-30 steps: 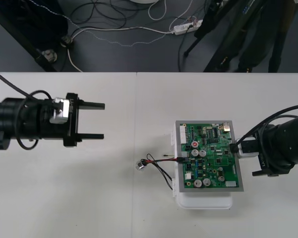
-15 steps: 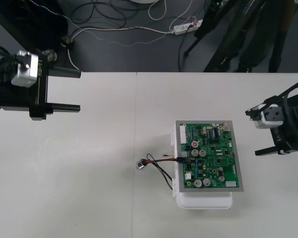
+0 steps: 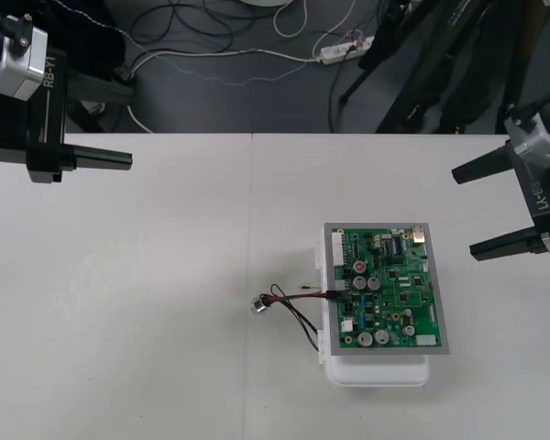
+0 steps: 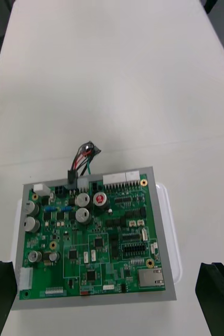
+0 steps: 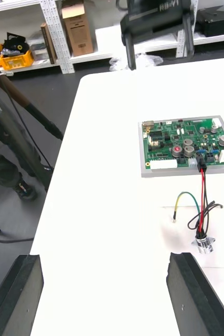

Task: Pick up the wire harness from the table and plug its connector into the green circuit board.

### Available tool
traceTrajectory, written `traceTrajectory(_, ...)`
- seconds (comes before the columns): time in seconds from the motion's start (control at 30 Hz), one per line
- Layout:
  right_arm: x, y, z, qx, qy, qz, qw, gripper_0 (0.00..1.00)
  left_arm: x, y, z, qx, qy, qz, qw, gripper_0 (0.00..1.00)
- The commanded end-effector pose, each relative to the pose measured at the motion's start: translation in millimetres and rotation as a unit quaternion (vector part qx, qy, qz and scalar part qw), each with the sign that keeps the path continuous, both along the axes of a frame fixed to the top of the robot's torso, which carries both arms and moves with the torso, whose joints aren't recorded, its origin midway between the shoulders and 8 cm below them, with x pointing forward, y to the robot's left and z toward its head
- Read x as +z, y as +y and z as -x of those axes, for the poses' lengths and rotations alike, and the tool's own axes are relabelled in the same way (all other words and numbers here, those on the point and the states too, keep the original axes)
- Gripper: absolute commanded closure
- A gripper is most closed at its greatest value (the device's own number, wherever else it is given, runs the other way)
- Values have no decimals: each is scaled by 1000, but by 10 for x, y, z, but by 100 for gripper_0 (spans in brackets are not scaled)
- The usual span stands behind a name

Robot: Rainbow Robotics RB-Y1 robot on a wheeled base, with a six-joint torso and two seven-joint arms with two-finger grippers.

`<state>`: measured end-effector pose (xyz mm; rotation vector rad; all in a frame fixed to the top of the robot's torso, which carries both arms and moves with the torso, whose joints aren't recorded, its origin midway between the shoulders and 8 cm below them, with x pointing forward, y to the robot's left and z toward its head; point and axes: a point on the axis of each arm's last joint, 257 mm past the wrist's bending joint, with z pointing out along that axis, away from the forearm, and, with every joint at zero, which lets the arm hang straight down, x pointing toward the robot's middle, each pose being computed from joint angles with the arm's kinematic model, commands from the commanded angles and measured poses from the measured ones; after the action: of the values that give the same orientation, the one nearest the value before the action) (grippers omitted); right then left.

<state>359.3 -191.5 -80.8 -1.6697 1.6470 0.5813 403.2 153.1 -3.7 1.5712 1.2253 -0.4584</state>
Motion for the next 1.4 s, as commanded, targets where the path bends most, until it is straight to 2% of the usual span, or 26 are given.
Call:
traceTrajectory(0.03,529,81,138,-13,-12,-21,1000,0,396,46,-22,2,-56,-9,998,30)
traceTrajectory(0.27,677,202,291,-16,36,-63,997,0,412,53,-20,7,-47,-5,999,30)
traceTrajectory(0.5,699,237,362,-8,47,-76,996,0,433,61,61,18,21,18,999,30)
traceTrajectory(0.73,687,265,452,7,50,-82,995,0,436,75,134,22,60,23,998,31)
traceTrajectory(0.87,675,321,570,35,35,-78,996,0,425,75,135,22,60,23,998,30)
traceTrajectory(0.97,674,330,587,65,-4,-71,995,0,398,85,137,23,62,21,998,31)
traceTrajectory(1.2,647,315,599,99,-48,-66,992,0,339,107,138,25,67,20,997,31)
traceTrajectory(1.4,619,297,593,102,-53,-65,991,0,339,107,138,25,67,20,997,30)
